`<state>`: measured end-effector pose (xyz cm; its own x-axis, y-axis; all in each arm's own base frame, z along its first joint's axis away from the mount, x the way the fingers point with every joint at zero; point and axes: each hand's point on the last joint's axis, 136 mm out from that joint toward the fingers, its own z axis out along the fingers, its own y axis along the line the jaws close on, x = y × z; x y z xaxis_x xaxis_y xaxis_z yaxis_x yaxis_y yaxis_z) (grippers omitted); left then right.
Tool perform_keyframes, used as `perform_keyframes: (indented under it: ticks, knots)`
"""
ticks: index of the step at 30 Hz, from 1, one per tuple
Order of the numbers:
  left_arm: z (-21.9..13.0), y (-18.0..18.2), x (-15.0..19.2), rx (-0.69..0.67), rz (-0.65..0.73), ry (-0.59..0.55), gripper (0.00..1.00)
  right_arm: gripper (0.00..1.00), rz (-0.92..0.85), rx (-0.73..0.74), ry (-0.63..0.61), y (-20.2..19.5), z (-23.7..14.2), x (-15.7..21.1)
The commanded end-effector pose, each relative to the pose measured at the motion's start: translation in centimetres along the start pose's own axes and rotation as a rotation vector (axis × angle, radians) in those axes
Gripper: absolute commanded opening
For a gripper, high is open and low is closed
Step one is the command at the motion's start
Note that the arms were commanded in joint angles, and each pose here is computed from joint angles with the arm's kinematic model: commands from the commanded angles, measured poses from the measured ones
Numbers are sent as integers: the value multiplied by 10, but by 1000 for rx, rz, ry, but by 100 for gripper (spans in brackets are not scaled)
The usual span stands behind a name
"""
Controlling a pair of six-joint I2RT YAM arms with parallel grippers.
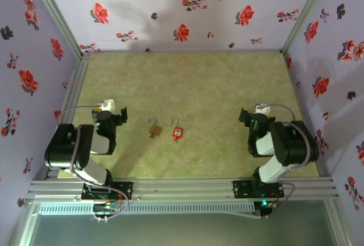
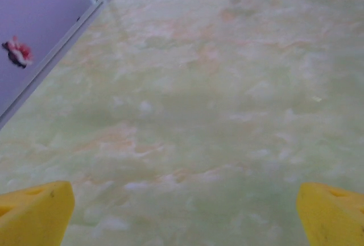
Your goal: Unlock with the key
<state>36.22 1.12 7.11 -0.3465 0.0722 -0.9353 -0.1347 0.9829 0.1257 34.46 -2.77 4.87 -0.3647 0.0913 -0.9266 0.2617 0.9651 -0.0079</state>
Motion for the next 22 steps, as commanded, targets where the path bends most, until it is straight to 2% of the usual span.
perform_keyframes:
  ticks: [1, 2, 3, 22]
  knots:
    - [15, -1, -35, 22, -1, -59, 100, 99, 20, 43, -110, 6, 13, -61]
    - [23, 3, -34, 14, -22, -12, 100, 99, 38, 104, -45, -4, 22, -56]
    - [27, 10, -34, 20, -61, 10, 100, 99, 55, 90, -43, -8, 26, -53]
    - [26, 11, -33, 40, -74, 2, 100, 99, 62, 86, -58, -10, 23, -55]
